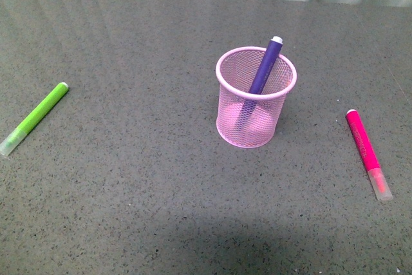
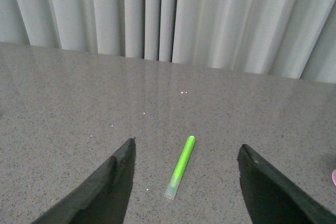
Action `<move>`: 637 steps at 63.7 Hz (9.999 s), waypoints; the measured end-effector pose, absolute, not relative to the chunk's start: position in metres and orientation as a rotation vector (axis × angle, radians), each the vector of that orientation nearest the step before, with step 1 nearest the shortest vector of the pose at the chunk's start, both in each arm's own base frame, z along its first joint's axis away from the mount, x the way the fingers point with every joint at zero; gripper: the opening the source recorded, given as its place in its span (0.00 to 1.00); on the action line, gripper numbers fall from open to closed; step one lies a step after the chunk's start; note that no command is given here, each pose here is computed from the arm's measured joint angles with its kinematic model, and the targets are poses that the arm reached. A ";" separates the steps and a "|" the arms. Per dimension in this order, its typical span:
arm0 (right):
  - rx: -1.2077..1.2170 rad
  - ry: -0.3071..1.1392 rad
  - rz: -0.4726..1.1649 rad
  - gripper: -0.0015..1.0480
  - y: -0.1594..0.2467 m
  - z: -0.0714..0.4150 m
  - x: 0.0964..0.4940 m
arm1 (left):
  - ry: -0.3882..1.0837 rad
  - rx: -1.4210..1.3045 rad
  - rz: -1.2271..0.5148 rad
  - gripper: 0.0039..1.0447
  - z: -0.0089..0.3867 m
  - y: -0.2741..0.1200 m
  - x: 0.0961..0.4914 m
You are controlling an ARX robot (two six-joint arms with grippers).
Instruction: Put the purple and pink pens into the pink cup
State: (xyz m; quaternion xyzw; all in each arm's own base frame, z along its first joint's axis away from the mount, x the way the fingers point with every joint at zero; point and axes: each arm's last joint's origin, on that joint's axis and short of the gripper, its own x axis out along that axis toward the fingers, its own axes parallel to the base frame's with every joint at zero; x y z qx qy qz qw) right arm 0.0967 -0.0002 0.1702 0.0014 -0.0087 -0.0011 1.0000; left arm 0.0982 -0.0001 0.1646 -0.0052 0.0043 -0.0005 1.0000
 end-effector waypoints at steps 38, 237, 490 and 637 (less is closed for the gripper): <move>0.003 -0.017 -0.002 0.93 0.000 0.170 0.097 | 0.009 -0.009 -0.001 0.93 0.165 0.000 0.098; -0.320 0.867 -0.066 0.93 0.009 0.096 0.328 | 0.009 -0.008 -0.001 0.93 0.165 0.000 0.098; 0.415 0.377 -0.349 0.93 0.027 0.202 0.225 | 0.009 -0.008 -0.001 0.93 0.165 0.000 0.098; 0.004 -0.018 0.001 0.44 0.000 0.170 0.097 | 0.009 -0.008 -0.001 0.93 0.165 0.000 0.098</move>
